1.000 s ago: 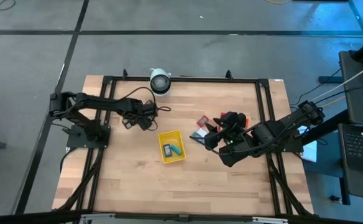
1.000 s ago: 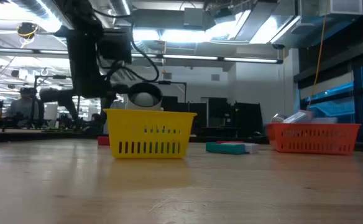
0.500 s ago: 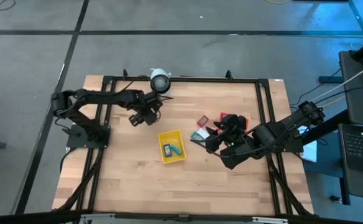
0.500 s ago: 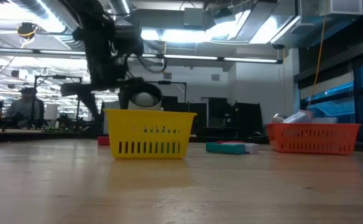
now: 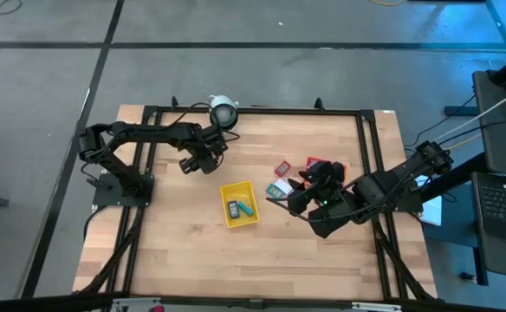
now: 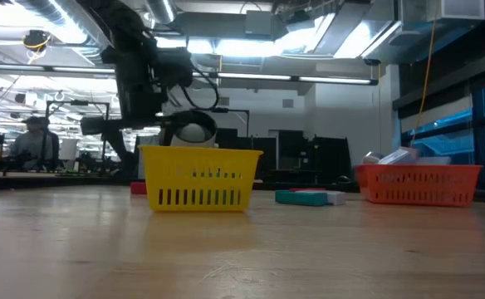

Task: Pick & Place Office items
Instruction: Put the left red digital clock into the yellow basket

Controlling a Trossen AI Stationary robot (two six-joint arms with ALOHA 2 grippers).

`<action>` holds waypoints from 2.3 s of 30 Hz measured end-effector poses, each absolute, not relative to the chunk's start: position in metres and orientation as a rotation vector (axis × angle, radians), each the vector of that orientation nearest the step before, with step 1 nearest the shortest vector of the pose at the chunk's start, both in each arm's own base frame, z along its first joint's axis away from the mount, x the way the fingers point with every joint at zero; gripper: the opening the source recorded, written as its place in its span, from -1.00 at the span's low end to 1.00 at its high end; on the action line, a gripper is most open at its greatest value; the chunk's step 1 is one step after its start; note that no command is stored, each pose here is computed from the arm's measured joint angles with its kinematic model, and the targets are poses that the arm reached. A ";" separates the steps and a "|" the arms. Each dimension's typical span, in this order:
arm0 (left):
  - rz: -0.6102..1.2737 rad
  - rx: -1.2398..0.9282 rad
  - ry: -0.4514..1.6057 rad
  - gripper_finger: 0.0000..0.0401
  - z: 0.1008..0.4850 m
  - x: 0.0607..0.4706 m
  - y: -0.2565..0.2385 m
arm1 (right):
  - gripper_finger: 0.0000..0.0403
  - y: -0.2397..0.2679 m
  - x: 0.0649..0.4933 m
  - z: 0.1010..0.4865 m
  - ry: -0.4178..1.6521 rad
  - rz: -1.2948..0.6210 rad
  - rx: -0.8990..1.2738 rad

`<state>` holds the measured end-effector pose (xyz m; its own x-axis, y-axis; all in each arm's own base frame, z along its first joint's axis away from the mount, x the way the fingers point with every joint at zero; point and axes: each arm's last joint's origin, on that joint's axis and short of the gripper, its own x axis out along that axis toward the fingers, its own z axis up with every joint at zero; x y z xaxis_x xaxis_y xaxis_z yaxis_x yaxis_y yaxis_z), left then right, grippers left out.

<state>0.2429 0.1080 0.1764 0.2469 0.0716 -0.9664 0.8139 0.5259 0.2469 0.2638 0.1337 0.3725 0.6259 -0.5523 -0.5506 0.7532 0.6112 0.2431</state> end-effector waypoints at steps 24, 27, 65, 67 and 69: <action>-0.625 0.786 1.275 0.40 0.151 0.240 0.133 | 0.00 0.135 0.256 0.370 0.496 -0.802 0.485; -0.607 0.765 1.281 0.40 0.149 0.240 0.135 | 0.00 0.137 0.254 0.369 0.493 -0.804 0.489; -0.474 0.544 1.214 -0.19 0.175 0.264 0.100 | 0.00 0.149 0.240 0.368 0.440 -0.828 0.556; -0.451 0.548 1.166 -0.20 0.191 0.271 0.089 | 0.00 0.149 0.240 0.368 0.439 -0.829 0.558; -0.426 0.548 1.109 -0.21 0.209 0.278 0.075 | 0.00 0.149 0.240 0.368 0.440 -0.829 0.558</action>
